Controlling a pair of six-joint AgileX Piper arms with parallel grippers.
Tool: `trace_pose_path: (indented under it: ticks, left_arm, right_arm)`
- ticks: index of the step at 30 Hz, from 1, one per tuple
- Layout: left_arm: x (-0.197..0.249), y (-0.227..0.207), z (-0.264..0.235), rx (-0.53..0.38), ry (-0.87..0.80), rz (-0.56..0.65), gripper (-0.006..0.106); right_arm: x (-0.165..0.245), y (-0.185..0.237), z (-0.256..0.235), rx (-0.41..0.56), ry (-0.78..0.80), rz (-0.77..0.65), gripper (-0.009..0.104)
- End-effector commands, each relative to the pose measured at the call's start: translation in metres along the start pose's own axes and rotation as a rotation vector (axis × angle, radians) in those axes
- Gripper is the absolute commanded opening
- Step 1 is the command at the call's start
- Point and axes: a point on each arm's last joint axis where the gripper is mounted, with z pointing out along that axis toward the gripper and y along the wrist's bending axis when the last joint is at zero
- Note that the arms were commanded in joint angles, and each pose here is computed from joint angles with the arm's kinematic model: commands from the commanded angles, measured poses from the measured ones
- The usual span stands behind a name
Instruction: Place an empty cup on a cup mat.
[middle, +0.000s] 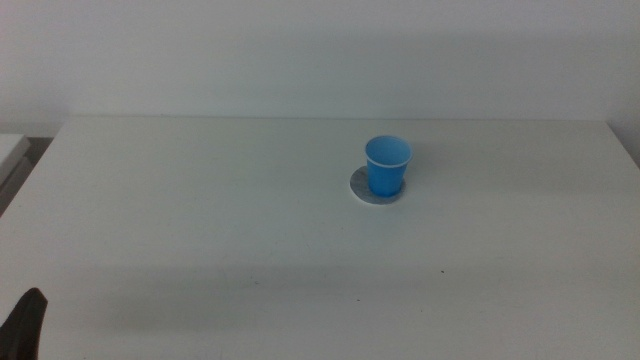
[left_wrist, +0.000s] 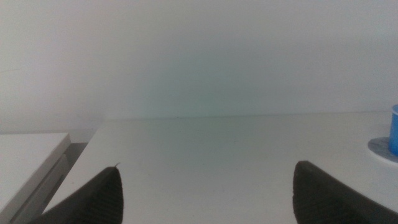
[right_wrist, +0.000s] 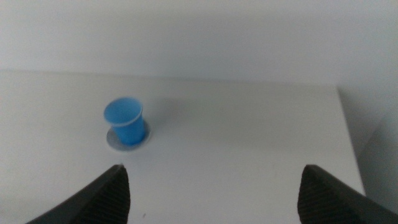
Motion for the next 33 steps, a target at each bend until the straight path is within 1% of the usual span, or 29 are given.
trace_pose_path:
  ticks: [1, 4, 9, 12, 16, 18, 23, 25, 28, 30, 32, 33]
  left_arm:
    - [-0.001, 0.0, 0.0, 0.002, -0.016, -0.001, 0.094]
    - [-0.001, 0.0, 0.0, 0.002, -0.016, -0.001, 0.094]
    - [-0.001, 0.0, 0.0, 0.002, -0.016, -0.001, 0.094]
    - [-0.001, 0.0, 0.0, 0.002, -0.016, -0.001, 0.094]
    - [-0.001, 0.0, 0.0, 0.002, -0.016, -0.001, 0.094]
    - [-0.001, 0.0, 0.0, 0.002, -0.016, -0.001, 0.094]
    - [-0.001, 0.0, 0.0, 0.002, -0.016, -0.001, 0.094]
    - [-0.001, 0.0, 0.0, 0.002, -0.016, -0.001, 0.094]
    - [-0.001, 0.0, 0.0, 0.002, -0.016, -0.001, 0.094]
    - [-0.001, 0.0, 0.0, 0.002, -0.016, -0.001, 0.094]
    - [-0.001, 0.0, 0.0, 0.002, -0.016, -0.001, 0.094]
    - [-0.001, 0.0, 0.0, 0.002, -0.016, -0.001, 0.094]
  right_arm:
    - [0.004, -0.005, -0.009, 0.031, -0.085, -0.027, 0.093]
    - [0.021, -0.009, -0.019, 0.057, -0.205, -0.061, 0.093]
    - [0.067, -0.017, -0.017, 0.121, -0.236, -0.046, 0.093]
    - [0.088, -0.015, -0.014, 0.121, -0.292, -0.066, 0.093]
    - [0.118, -0.017, 0.0, 0.158, -0.305, -0.061, 0.093]
    - [0.129, -0.018, 0.007, 0.159, -0.343, -0.043, 0.093]
    - [0.154, -0.02, 0.022, 0.17, -0.444, -0.064, 0.093]
    - [0.164, -0.02, 0.027, 0.163, -0.463, -0.067, 0.093]
    - [0.174, -0.017, 0.035, 0.107, -0.48, -0.075, 0.093]
    - [0.181, -0.015, 0.039, 0.063, -0.463, -0.099, 0.093]
    - [0.189, -0.013, 0.044, 0.042, -0.44, -0.164, 0.093]
    - [0.192, -0.013, 0.046, 0.036, -0.426, -0.165, 0.093]
